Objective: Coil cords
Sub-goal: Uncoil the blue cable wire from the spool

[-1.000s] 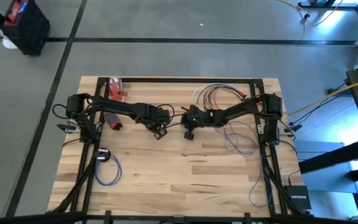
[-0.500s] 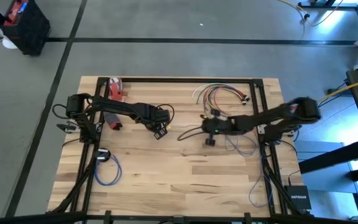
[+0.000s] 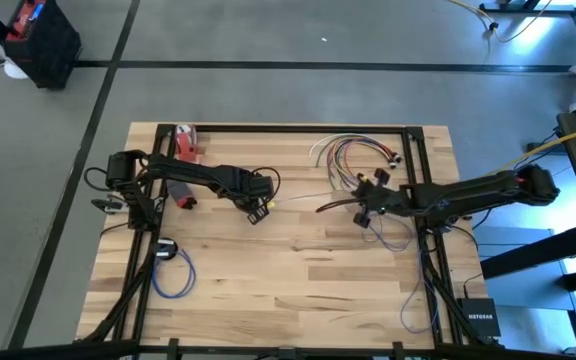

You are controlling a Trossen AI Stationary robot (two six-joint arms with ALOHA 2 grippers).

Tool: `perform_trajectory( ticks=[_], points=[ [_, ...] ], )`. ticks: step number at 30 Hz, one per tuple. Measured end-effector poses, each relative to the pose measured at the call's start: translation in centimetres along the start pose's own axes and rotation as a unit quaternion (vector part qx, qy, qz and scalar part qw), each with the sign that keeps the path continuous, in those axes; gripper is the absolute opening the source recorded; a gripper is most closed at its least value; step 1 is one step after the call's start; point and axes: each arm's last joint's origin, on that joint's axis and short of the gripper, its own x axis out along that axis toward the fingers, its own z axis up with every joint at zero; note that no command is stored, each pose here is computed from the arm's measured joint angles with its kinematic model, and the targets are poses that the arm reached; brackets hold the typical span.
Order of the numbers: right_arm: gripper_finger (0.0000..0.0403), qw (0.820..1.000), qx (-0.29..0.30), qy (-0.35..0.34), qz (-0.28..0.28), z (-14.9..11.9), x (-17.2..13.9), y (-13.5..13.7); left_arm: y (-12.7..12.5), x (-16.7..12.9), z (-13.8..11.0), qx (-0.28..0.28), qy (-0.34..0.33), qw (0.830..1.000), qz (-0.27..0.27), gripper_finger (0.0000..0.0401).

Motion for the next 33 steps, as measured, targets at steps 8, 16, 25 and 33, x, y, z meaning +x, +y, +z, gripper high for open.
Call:
perform_trajectory(
  ticks=[8,16,25,33],
  points=[
    [0.0002,0.997,0.041,-0.059,-0.009,0.4,-2.7,-1.5,0.0,0.0,0.0,0.002,0.001,1.0,0.0,0.0],
    [0.0002,0.988,0.094,-0.12,-0.015,-0.8,-4.8,-2.8,0.0,0.0,0.0,0.002,0.001,1.0,0.0,0.0],
    [0.0002,0.971,0.139,-0.192,-0.03,-2.0,-6.2,-4.0,0.0,0.0,0.0,0.002,0.001,1.0,0.0,0.0],
    [0.0002,0.952,0.167,-0.255,-0.025,-2.3,-8.0,-5.0,0.0,0.0,0.0,0.004,0.001,1.0,0.0,0.0]
  ],
)
